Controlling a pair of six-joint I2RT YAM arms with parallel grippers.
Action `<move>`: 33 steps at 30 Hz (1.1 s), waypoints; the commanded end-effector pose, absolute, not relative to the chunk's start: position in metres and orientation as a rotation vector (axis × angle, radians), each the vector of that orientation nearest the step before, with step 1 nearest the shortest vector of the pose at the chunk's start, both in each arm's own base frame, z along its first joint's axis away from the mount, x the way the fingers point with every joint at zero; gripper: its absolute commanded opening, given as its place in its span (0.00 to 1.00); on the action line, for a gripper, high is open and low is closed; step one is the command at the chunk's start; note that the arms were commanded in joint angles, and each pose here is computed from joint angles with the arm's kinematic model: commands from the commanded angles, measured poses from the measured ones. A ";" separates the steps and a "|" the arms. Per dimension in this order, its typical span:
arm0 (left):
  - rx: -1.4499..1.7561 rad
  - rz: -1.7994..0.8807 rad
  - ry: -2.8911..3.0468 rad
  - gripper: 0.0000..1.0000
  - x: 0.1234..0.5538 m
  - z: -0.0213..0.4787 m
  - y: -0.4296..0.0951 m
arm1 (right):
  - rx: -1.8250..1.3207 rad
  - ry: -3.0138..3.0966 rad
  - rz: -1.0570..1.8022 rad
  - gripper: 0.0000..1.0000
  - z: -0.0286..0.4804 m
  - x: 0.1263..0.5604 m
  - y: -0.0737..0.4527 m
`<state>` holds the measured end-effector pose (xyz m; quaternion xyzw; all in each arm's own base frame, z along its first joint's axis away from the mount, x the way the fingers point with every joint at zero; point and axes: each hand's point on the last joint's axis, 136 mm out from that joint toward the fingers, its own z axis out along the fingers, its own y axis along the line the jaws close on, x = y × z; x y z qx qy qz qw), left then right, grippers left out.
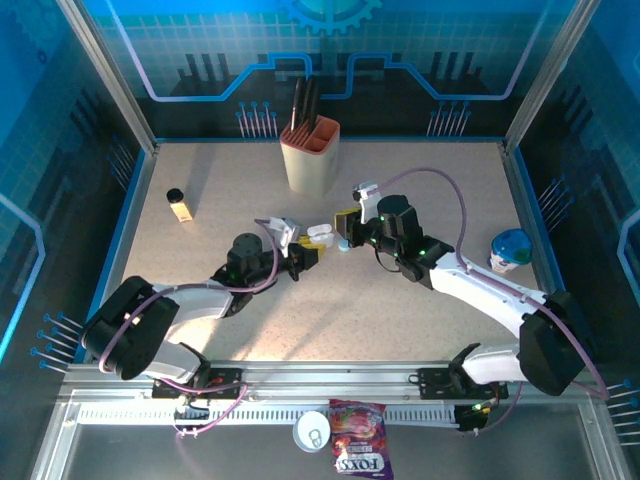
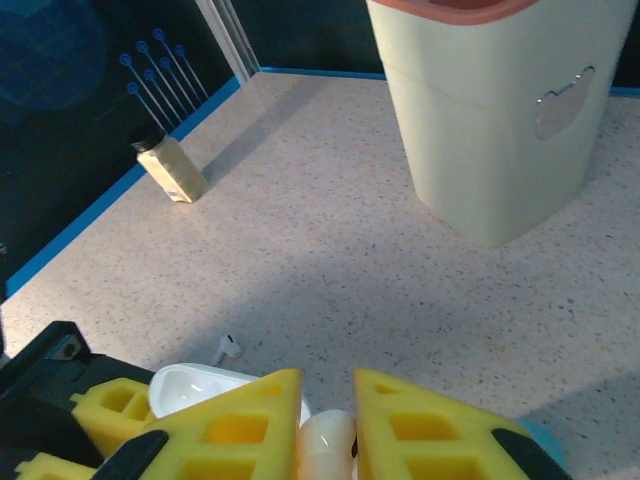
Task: Insert wireless bluetooth earbuds into charging case
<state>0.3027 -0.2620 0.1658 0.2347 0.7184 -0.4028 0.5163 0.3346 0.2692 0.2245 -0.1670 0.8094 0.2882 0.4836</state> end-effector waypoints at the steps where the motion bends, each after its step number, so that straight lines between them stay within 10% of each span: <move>1: 0.568 -1.020 1.698 0.07 0.303 0.180 -0.272 | -0.429 1.910 0.748 0.20 0.239 0.338 0.276; 33: 0.390 -1.183 1.672 0.07 0.313 0.207 -0.277 | -0.443 1.946 0.768 0.20 0.216 0.335 0.278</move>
